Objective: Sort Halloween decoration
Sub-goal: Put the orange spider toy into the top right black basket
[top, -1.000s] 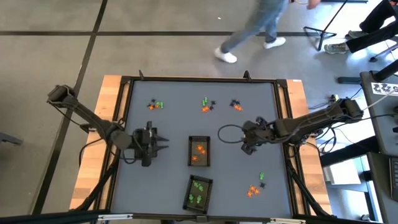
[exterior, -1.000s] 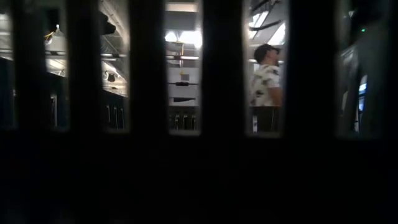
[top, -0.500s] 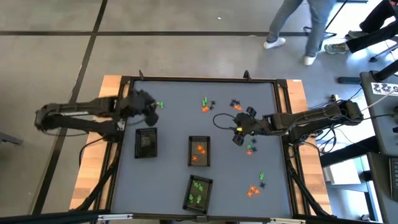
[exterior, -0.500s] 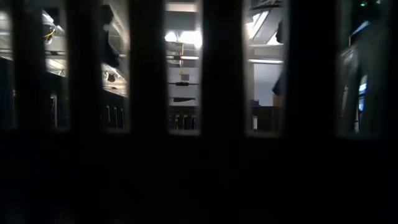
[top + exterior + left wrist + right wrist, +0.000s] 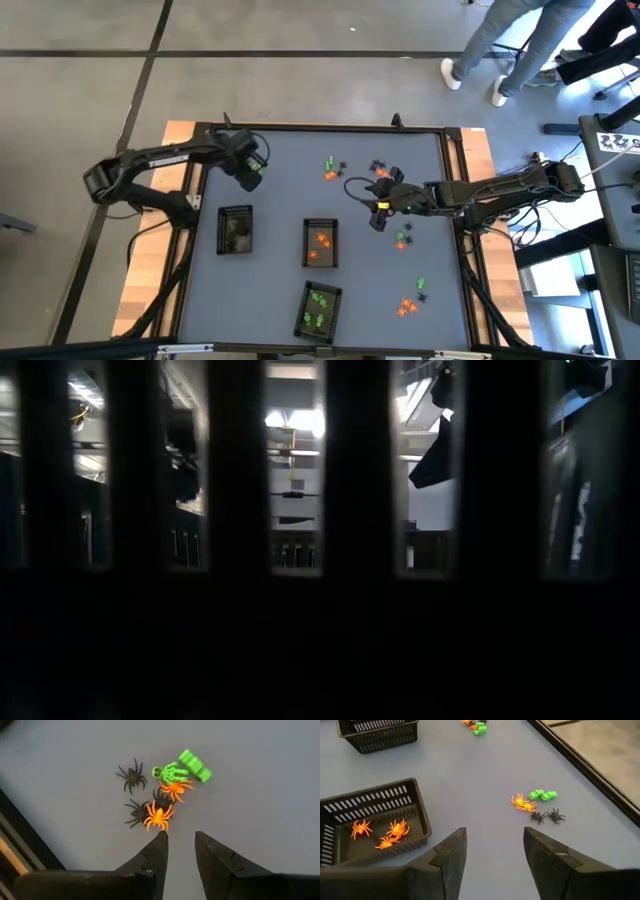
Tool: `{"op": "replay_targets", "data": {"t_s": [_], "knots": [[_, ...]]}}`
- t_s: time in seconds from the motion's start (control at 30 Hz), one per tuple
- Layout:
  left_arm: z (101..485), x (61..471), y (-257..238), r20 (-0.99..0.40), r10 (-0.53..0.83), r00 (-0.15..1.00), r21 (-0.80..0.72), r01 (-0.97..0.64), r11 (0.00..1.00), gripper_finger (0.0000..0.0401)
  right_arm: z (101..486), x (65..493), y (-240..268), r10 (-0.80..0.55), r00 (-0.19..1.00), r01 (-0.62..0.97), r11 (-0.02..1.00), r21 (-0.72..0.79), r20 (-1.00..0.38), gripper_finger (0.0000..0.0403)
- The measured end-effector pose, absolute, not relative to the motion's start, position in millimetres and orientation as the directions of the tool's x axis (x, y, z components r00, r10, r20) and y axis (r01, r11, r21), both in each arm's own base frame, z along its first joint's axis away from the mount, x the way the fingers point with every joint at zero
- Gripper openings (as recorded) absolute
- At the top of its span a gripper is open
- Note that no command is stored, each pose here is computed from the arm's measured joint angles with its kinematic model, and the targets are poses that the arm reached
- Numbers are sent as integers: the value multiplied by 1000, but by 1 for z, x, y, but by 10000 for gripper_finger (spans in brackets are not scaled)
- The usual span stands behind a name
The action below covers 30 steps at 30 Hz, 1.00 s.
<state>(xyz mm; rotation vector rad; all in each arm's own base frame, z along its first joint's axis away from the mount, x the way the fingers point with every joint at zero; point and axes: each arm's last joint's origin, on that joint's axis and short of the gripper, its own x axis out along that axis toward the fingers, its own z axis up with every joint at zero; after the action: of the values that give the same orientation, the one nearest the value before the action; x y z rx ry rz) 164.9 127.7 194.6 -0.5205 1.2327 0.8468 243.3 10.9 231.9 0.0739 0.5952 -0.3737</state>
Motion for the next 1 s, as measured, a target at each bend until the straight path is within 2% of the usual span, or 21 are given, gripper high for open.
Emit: {"op": "replay_targets", "data": {"t_s": [0.23,0.8,0.9,1.0], "knots": [[168,170,140,-979,203,-8,127,-803,582,89,232,243,11,-322,763,346,936,-68,-560,193],[140,180,150,-981,177,-84,171,-809,563,88,232,243,11,-324,763,338,938,-83,-559,193],[140,179,150,-981,177,-84,171,-808,563,74,232,243,11,-325,763,338,937,-83,-559,193],[140,180,149,-980,178,-84,172,-807,565,38,232,243,11,-325,763,338,937,-83,-559,193]]}}
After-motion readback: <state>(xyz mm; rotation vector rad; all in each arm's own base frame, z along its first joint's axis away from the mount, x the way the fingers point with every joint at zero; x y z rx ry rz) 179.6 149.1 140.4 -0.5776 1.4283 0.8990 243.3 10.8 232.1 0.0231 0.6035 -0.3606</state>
